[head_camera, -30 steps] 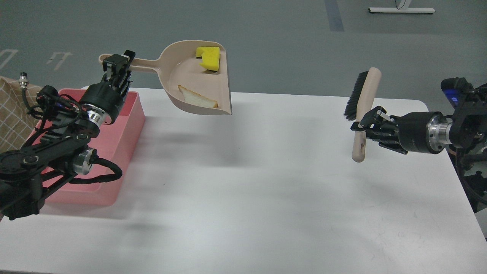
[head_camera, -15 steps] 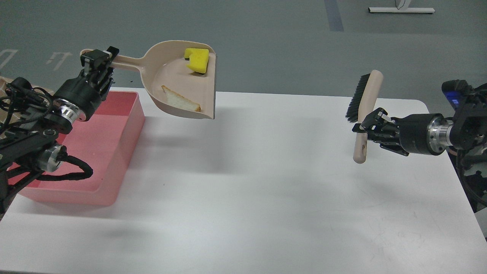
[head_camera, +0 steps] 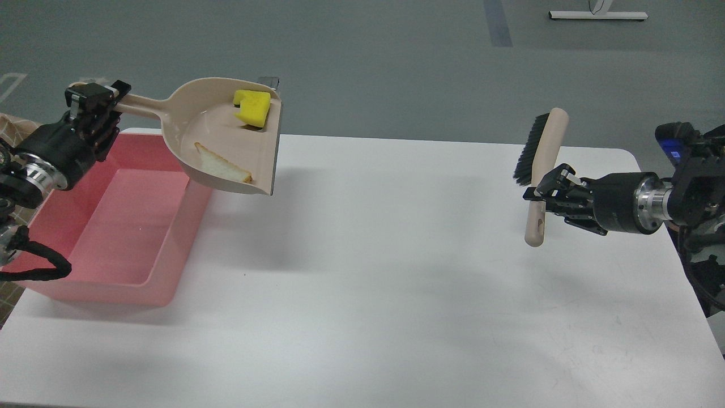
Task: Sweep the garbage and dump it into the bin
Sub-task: 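Lift the dustpan with the left gripper and carry it over the pink bin, then tilt the dustpan over the bin to dump the sponge and scrap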
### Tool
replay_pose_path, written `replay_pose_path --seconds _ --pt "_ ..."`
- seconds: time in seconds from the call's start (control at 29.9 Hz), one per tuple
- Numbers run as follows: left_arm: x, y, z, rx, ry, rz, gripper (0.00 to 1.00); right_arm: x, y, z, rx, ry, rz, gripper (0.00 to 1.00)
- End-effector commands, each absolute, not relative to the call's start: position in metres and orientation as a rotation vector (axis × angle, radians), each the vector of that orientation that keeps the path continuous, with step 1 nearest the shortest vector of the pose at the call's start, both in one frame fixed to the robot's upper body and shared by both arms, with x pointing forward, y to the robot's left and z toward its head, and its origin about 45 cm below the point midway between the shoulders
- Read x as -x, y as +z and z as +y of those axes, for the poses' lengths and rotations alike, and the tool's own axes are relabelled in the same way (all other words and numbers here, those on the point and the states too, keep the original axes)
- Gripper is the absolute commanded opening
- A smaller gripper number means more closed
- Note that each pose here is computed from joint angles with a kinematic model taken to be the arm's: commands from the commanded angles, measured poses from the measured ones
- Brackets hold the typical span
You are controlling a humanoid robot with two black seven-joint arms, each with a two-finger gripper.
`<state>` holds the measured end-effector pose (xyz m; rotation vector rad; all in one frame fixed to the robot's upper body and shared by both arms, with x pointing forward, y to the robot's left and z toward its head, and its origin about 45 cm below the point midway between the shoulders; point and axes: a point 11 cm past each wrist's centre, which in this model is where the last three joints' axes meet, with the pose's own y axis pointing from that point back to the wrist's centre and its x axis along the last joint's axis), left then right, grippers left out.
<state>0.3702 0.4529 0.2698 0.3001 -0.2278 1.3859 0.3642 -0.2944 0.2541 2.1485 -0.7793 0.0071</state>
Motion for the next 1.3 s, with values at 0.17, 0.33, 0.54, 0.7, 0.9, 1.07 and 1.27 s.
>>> replay_pose_path --seconds 0.17,0.33,0.54,0.7,0.9,1.07,1.27 --pt "-0.363 0.282 0.475 -0.315 1.405 -0.222 0.0 -0.361 0.249 -0.294 -2.149 -0.006 -0.771 0.0" --pt "-0.36 0.286 0.488 -0.33 1.414 -0.22 0.0 -0.361 0.25 -0.295 -2.147 -0.005 -0.774 0.0" --pt "-0.355 0.294 0.505 -0.357 1.433 -0.232 0.0 -0.361 0.249 -0.294 -2.148 -0.007 -0.772 0.0" --pt "-0.351 0.299 0.526 -0.387 1.457 -0.236 0.0 -0.36 0.248 -0.295 -2.147 -0.009 -0.771 0.0" --pt "-0.344 0.304 0.546 -0.42 1.483 -0.238 0.0 -0.359 0.245 -0.293 -2.148 -0.017 -0.764 0.0" --pt "-0.339 0.307 0.559 -0.44 1.491 -0.23 0.0 -0.359 0.244 -0.292 -2.152 -0.019 -0.762 0.0" --pt "-0.329 0.31 0.574 -0.47 1.499 -0.218 0.0 -0.359 0.244 -0.292 -2.152 -0.019 -0.762 0.0"
